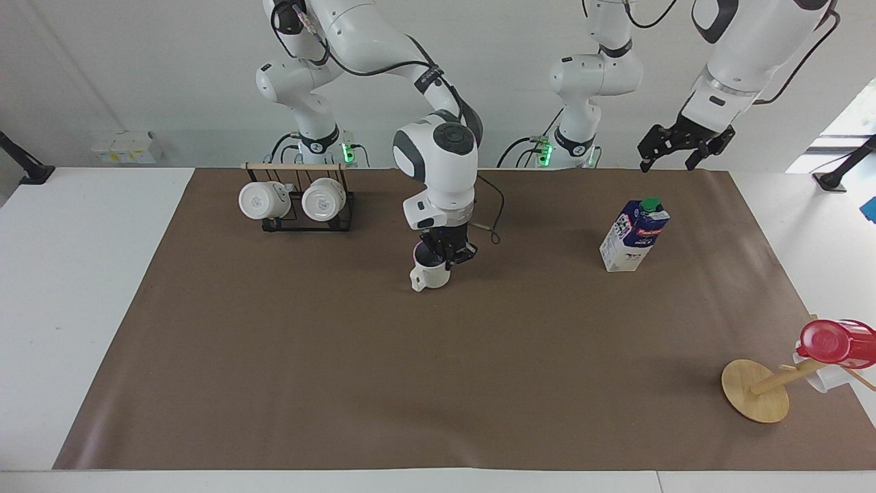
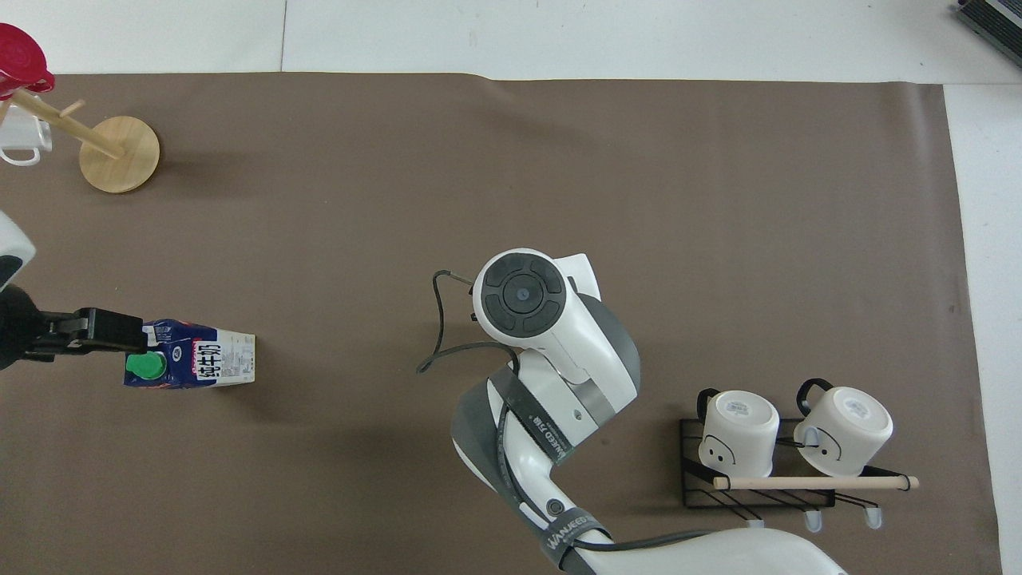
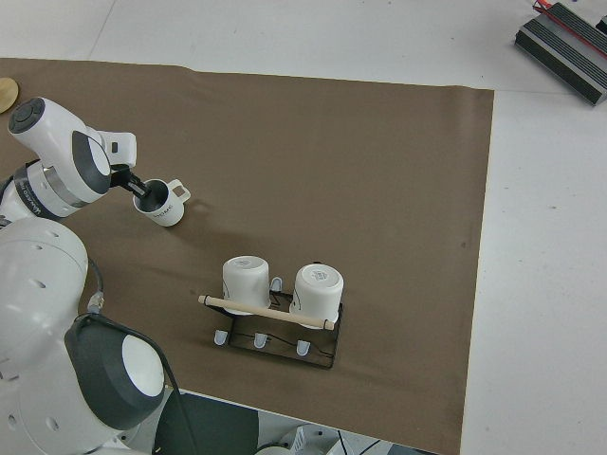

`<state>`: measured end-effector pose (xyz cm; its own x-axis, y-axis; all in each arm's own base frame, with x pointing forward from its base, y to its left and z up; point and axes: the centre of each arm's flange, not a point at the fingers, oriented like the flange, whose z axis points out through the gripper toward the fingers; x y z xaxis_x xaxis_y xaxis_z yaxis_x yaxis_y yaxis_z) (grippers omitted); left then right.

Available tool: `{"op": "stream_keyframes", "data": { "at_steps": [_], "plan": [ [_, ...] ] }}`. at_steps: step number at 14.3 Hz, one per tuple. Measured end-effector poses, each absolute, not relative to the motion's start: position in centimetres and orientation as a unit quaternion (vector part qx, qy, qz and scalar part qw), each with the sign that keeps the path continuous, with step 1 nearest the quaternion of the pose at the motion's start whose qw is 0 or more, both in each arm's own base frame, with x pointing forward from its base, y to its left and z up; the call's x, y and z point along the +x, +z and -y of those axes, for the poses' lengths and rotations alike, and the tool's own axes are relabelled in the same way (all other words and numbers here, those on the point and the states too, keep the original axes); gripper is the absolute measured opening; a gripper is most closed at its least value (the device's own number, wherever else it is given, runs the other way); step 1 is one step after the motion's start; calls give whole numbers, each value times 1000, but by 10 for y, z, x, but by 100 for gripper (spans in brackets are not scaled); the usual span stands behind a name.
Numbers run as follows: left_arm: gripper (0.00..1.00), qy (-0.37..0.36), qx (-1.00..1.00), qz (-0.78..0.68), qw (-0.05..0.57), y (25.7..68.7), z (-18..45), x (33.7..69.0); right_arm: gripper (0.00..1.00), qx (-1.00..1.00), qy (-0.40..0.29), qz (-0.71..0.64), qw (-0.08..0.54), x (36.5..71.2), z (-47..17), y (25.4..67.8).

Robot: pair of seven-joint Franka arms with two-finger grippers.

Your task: Place cup and milk on table

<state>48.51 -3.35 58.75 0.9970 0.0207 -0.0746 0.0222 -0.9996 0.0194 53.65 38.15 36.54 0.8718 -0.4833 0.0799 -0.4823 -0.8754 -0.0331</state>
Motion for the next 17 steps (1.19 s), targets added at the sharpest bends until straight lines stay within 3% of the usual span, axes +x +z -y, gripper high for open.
{"op": "stream_keyframes", "data": {
  "at_steps": [7, 12, 16, 17],
  "plan": [
    [100, -27, 999, 20, 11, 523, 12, 490, 8, -969, -43, -242, 7, 524, -396, 355],
    [100, -27, 999, 43, 8, 504, 10, 488, 59, -967, -52, -250, 14, 532, -388, 366],
    [100, -19, 999, 45, 7, 473, 11, 485, 99, -970, -60, -235, 24, 541, -359, 417],
    [100, -18, 999, 46, 7, 468, 11, 484, 100, -972, -58, -226, 22, 542, -348, 432]
  ]
}}
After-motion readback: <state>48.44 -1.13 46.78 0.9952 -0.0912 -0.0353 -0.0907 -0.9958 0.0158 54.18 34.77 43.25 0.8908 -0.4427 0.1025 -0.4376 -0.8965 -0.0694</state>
